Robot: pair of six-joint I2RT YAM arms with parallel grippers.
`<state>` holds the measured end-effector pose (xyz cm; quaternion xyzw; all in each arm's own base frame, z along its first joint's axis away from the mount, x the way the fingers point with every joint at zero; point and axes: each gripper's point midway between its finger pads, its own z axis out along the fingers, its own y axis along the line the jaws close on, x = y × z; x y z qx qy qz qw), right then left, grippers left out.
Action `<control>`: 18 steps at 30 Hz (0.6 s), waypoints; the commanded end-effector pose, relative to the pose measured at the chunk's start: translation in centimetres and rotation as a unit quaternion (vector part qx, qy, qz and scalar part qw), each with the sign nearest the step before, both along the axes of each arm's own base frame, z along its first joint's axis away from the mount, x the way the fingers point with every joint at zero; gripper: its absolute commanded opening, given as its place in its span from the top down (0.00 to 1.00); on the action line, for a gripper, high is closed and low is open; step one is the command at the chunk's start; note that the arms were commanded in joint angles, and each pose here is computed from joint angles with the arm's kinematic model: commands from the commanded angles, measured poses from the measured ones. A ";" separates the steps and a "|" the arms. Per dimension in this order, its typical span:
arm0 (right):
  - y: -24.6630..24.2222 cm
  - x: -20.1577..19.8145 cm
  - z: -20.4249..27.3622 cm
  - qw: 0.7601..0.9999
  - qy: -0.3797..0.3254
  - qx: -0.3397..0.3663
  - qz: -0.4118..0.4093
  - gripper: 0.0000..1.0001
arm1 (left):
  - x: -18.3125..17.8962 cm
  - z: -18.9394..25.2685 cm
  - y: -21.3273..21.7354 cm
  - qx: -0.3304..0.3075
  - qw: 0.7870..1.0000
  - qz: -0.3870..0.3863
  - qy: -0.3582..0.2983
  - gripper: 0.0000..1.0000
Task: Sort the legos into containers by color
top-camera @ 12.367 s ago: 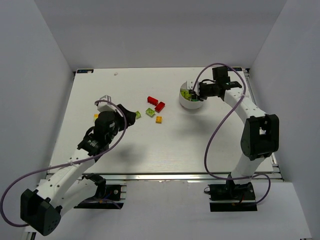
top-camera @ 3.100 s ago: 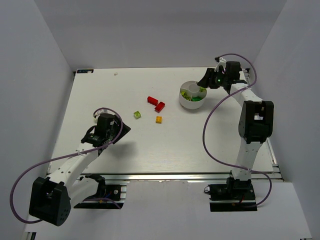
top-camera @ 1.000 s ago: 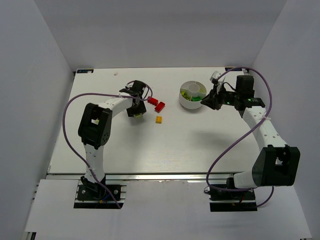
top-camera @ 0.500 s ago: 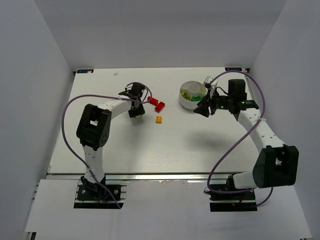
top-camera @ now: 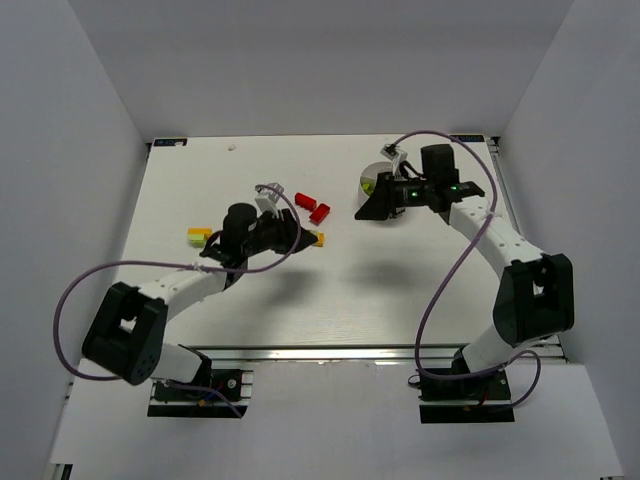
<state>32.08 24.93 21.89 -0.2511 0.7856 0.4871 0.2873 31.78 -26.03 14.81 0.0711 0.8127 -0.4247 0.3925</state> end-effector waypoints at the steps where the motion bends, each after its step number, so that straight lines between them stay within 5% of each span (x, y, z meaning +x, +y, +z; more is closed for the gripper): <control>1: 2.8 -0.9 1.3 0.996 0.084 0.008 -0.016 0.54 | -4.2 5.3 -2.3 -0.093 0.982 -0.111 -0.122 0.79; 5: 4.3 -2.6 0.6 0.991 0.133 0.016 0.002 0.39 | -6.9 4.7 -3.2 -0.070 0.975 -0.142 -0.157 0.74; 13: 6.3 -6.1 -1.1 0.987 0.156 -0.003 0.029 0.39 | -6.1 1.0 -3.6 0.063 0.973 -0.138 -0.172 0.78; 18: 6.5 -7.1 -2.7 0.986 0.162 -0.025 0.033 0.34 | -5.1 1.6 -3.7 0.087 0.970 -0.129 -0.188 0.80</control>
